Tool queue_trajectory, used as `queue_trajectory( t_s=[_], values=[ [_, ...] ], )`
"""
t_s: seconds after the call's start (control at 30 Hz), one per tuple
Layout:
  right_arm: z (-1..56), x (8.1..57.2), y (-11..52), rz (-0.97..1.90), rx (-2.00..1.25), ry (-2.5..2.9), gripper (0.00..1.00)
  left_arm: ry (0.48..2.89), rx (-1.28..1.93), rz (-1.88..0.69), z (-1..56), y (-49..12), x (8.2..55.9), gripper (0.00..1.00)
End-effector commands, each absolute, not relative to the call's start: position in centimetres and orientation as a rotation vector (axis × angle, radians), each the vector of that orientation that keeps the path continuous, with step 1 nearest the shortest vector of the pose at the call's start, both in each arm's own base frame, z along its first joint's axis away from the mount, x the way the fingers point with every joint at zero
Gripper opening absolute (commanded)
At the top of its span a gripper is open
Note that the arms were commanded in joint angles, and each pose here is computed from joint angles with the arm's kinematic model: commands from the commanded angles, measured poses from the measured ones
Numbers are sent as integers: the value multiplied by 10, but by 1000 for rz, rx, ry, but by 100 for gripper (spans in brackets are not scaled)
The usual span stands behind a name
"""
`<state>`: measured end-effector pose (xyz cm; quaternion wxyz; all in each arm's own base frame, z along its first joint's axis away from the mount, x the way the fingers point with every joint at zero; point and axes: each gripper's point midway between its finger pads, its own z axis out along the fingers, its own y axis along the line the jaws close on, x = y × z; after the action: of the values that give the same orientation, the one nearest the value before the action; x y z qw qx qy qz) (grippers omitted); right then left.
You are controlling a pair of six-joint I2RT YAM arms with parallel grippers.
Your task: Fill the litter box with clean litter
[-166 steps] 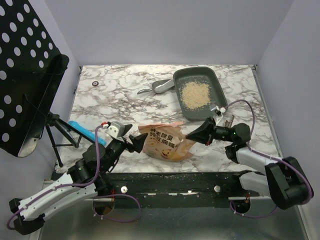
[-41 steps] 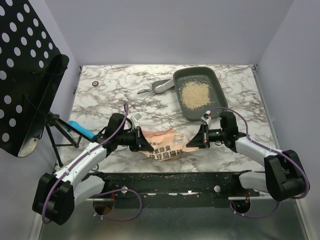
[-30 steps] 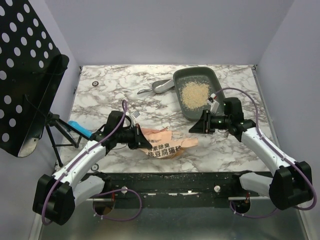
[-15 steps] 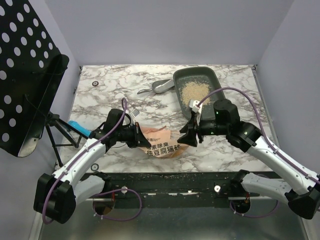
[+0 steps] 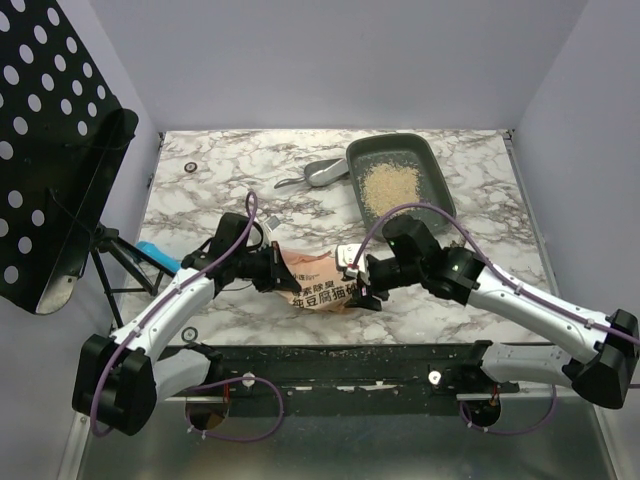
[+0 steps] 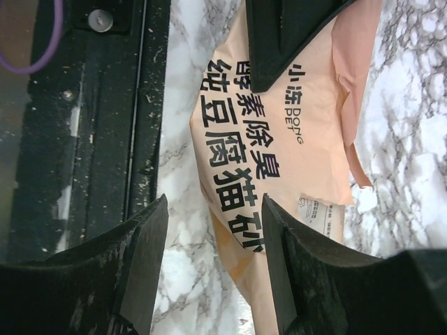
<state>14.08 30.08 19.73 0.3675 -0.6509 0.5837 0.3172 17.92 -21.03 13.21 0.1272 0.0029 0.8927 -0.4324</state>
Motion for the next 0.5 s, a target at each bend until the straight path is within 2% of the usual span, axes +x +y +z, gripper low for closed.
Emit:
queue_trajectory(
  t_s=[0.0, 0.47],
  values=[
    [191, 151, 307, 723, -1741, 1379, 64, 2635, -9, -1166, 124, -200, 186, 0],
    [161, 167, 320, 684, -1807, 1413, 63, 2622, 29, -1220, 128, -200, 185, 0]
  ],
)
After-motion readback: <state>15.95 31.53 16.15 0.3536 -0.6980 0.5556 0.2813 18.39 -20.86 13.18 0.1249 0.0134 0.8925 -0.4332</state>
